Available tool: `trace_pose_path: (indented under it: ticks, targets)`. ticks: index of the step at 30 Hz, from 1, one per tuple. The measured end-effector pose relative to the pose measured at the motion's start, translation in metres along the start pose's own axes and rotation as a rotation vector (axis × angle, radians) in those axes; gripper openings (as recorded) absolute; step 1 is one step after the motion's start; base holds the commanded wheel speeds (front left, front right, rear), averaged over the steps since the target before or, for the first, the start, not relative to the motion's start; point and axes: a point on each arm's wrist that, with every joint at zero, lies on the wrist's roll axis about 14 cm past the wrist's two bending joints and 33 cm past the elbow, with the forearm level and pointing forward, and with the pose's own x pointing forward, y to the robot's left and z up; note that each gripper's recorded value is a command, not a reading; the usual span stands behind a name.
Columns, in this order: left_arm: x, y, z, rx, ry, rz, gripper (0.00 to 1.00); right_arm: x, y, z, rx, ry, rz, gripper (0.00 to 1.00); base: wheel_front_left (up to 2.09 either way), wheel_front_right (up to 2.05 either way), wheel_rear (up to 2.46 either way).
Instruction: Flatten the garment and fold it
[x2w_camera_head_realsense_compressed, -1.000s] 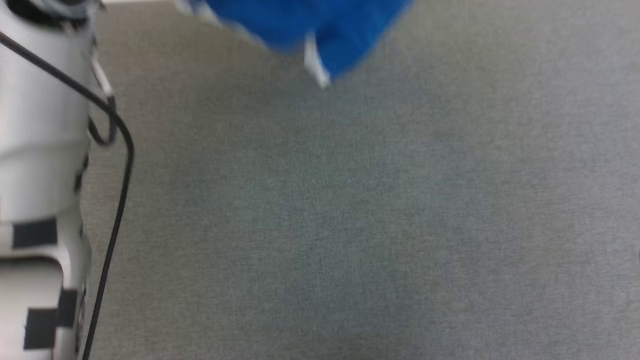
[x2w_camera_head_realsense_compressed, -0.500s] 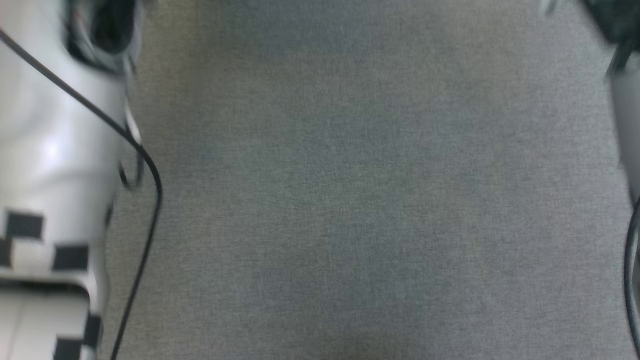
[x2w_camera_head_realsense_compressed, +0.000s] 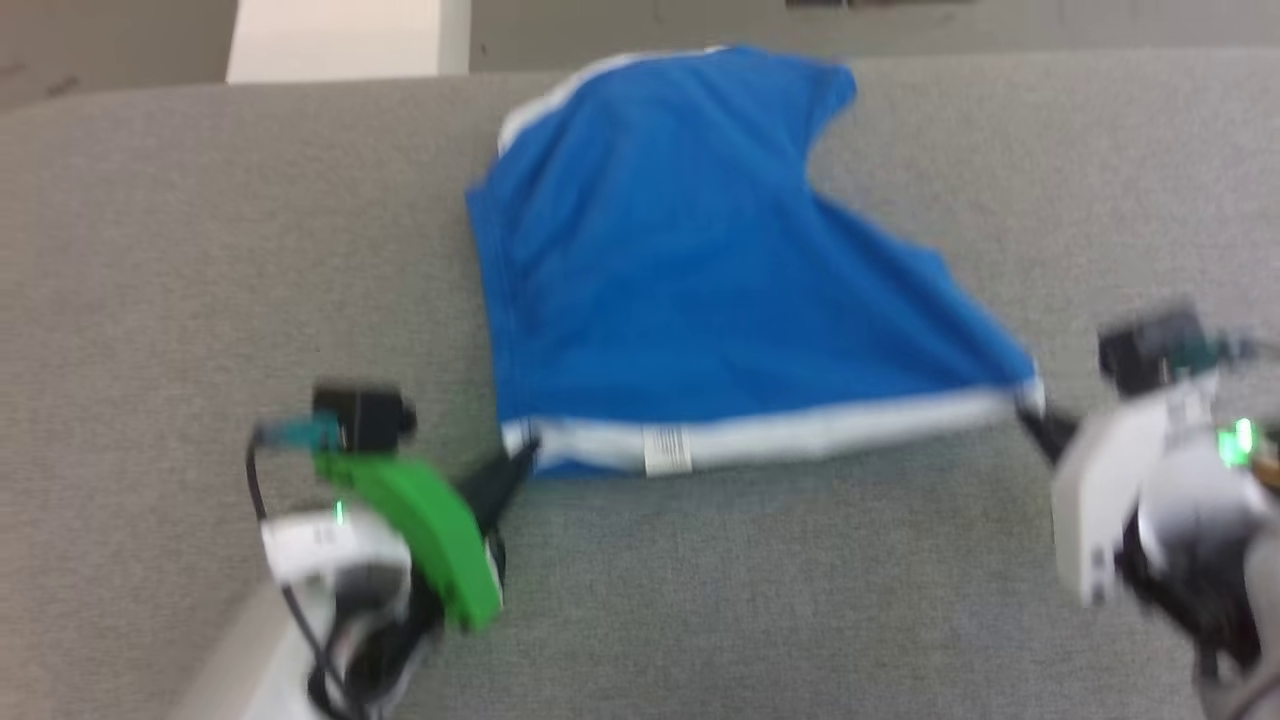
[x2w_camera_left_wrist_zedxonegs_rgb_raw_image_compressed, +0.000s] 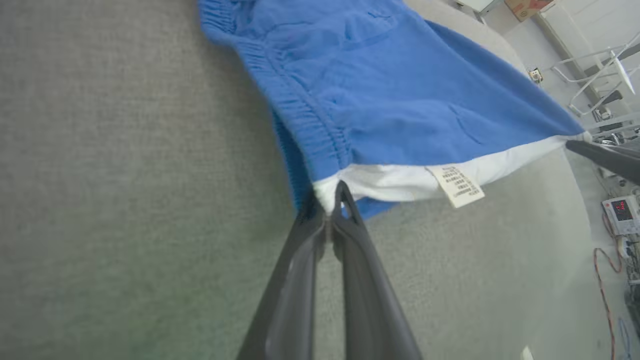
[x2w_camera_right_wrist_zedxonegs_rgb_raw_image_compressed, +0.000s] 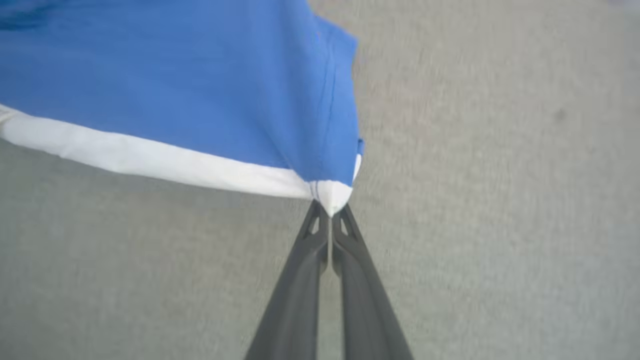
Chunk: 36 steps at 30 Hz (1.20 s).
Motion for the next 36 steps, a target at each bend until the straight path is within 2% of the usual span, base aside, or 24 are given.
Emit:
trace_pose_path:
  ticks: [9, 12, 15, 21, 26, 31, 36]
  targets:
    - [-0.076, -0.01, -0.065, -0.128, 0.096, 0.107, 0.0, -0.064, 0.028, -0.109, 0.195, 0.265, -0.014, 0.0, 0.0, 0.0, 0.0]
    - [-0.096, -0.015, -0.081, -0.156, 0.133, 0.127, 0.0, -0.082, 0.034, -0.132, 0.224, 0.346, -0.023, 0.0, 0.0, 0.0, 0.0]
    - [-0.111, -0.021, -0.086, -0.164, 0.145, 0.133, 0.0, -0.094, 0.034, -0.136, 0.232, 0.368, -0.034, 0.0, 0.0, 0.0, 0.0]
    - [-0.113, -0.045, -0.062, -0.162, 0.05, 0.062, 0.0, -0.095, 0.03, -0.092, 0.156, 0.236, -0.044, 0.0, 0.0, 0.0, 0.0]
    - [-0.095, -0.068, -0.027, -0.14, -0.052, -0.04, 0.0, -0.078, 0.029, -0.03, 0.014, 0.078, -0.024, 0.0, 0.0, 0.0, 0.0]
    - [-0.073, -0.07, 0.009, -0.119, -0.151, -0.072, 0.0, -0.051, 0.027, 0.024, -0.093, -0.027, 0.001, 0.0, 0.0, 0.0, 0.0]
    - [-0.052, -0.055, 0.038, -0.146, -0.249, -0.047, 0.0, -0.017, 0.027, 0.075, -0.16, -0.114, 0.023, 0.0, 0.0, 0.0, 0.0]
